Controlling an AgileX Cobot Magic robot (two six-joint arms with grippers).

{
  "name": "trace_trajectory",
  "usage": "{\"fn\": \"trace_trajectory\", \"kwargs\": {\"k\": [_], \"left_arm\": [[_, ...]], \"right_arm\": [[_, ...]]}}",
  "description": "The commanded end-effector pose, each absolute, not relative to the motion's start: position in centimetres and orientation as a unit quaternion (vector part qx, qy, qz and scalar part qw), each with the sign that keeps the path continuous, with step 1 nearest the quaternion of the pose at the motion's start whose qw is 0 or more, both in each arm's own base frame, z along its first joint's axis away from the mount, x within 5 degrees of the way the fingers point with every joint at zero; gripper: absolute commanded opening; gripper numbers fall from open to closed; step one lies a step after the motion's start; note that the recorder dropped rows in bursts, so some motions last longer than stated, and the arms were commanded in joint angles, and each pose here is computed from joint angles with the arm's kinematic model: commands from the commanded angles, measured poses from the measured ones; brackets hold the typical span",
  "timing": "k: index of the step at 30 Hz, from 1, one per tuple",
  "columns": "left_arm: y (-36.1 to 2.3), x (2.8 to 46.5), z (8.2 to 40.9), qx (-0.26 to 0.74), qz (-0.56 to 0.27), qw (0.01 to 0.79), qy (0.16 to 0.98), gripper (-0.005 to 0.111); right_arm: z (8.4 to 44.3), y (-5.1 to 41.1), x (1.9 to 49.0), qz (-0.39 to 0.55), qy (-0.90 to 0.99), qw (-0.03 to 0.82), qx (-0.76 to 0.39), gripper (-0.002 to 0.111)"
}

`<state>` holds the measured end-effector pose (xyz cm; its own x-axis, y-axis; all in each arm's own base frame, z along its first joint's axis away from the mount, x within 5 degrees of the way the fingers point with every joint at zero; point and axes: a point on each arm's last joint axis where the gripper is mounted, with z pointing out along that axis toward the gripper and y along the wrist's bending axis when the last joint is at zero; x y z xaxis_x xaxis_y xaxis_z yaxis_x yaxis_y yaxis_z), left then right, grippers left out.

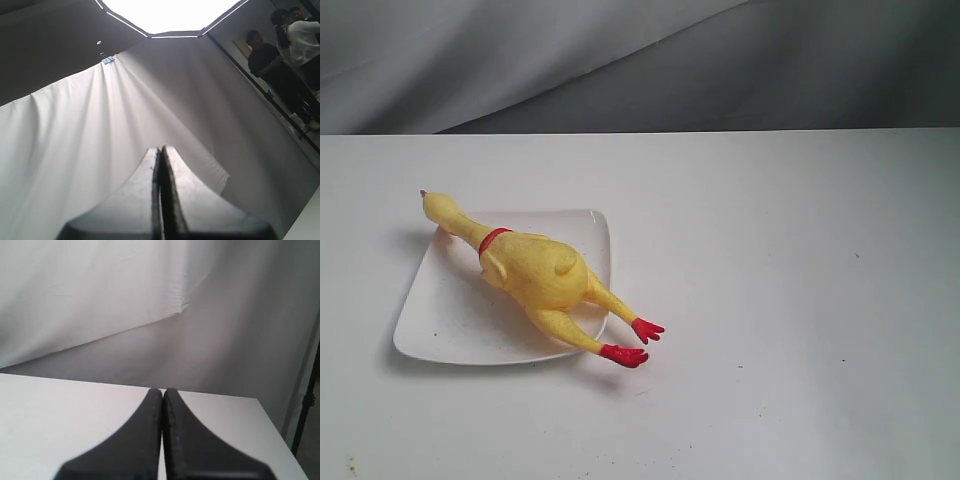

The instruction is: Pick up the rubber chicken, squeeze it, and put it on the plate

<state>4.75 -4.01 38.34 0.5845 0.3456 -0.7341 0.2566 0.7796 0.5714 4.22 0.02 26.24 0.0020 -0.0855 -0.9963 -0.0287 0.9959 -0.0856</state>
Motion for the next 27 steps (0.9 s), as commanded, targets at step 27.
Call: {"fn": "trace_trajectory", "kwargs": {"k": [27], "left_arm": [[-3.9,4.7,38.4,0.323,0.022,0.828,0.458,0.000]], "right_arm": [[18.2,-0.3,5.3,-0.032,0.791,0.611,-0.004,0.000]]}}
